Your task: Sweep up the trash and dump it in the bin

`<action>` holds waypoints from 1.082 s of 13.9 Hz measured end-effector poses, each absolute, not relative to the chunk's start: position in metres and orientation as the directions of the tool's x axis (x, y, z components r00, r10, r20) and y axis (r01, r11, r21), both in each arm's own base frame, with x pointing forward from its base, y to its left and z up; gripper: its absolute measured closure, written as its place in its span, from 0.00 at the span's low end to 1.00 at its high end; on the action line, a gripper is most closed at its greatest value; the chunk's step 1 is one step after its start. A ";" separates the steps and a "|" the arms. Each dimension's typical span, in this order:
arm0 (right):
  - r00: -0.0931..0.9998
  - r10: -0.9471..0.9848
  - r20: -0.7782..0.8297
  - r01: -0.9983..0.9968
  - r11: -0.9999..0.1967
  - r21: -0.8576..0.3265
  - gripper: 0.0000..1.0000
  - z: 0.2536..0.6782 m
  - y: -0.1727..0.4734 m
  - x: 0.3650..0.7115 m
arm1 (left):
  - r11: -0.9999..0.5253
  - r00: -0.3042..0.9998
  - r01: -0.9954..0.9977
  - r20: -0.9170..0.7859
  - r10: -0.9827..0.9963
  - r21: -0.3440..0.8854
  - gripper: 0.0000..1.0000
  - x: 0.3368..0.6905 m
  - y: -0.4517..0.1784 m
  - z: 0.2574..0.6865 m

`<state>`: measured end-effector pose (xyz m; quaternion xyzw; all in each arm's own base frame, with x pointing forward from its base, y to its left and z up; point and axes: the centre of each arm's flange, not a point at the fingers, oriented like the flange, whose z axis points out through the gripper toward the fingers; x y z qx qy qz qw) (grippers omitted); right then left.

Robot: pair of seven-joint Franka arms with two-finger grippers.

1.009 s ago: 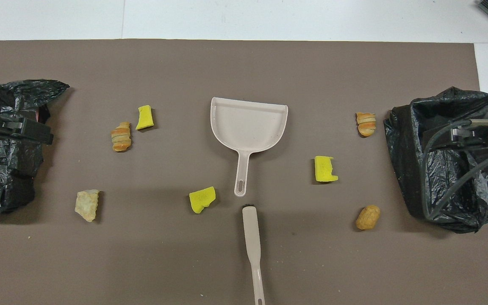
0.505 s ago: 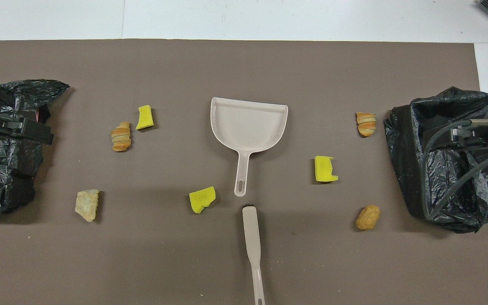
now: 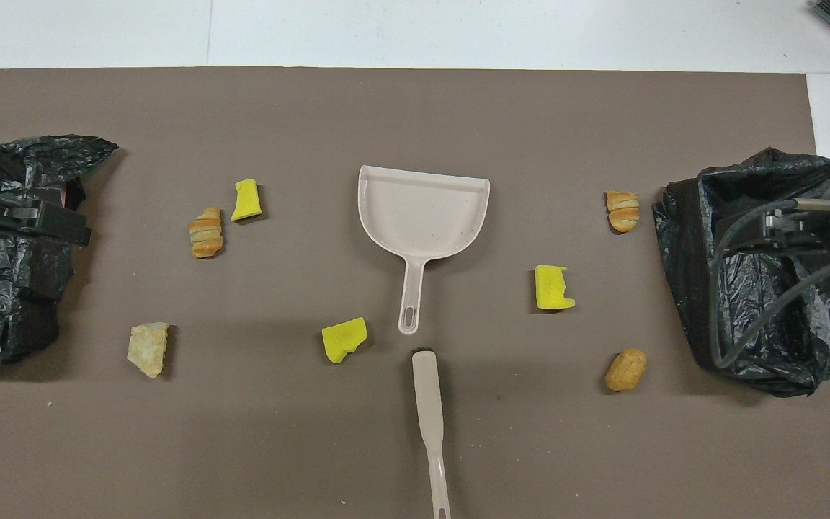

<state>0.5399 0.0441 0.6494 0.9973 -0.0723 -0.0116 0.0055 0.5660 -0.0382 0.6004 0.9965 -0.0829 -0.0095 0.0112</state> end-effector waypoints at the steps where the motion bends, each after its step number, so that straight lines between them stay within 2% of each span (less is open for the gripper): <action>1: 0.987 -0.161 -0.008 -0.161 -0.987 0.009 0.00 0.649 0.051 0.541 | -0.986 0.986 -0.165 -0.017 -0.165 0.024 0.00 0.566 -0.038 0.600; 7: 0.990 -0.124 0.072 -0.123 -0.992 -0.018 0.00 0.624 0.109 0.552 | -0.986 0.986 -0.167 -0.017 -0.167 0.024 0.00 0.566 -0.039 0.600; 12: 0.988 -0.144 0.061 -0.142 -0.989 -0.034 0.00 0.580 0.186 0.563 | -0.984 0.984 -0.177 -0.018 -0.177 0.024 0.00 0.566 -0.040 0.600; 15: 0.979 -0.197 0.053 -0.195 -0.980 -0.049 0.00 0.539 0.241 0.569 | -0.986 0.986 -0.162 -0.029 -0.163 0.025 0.00 0.564 -0.032 0.589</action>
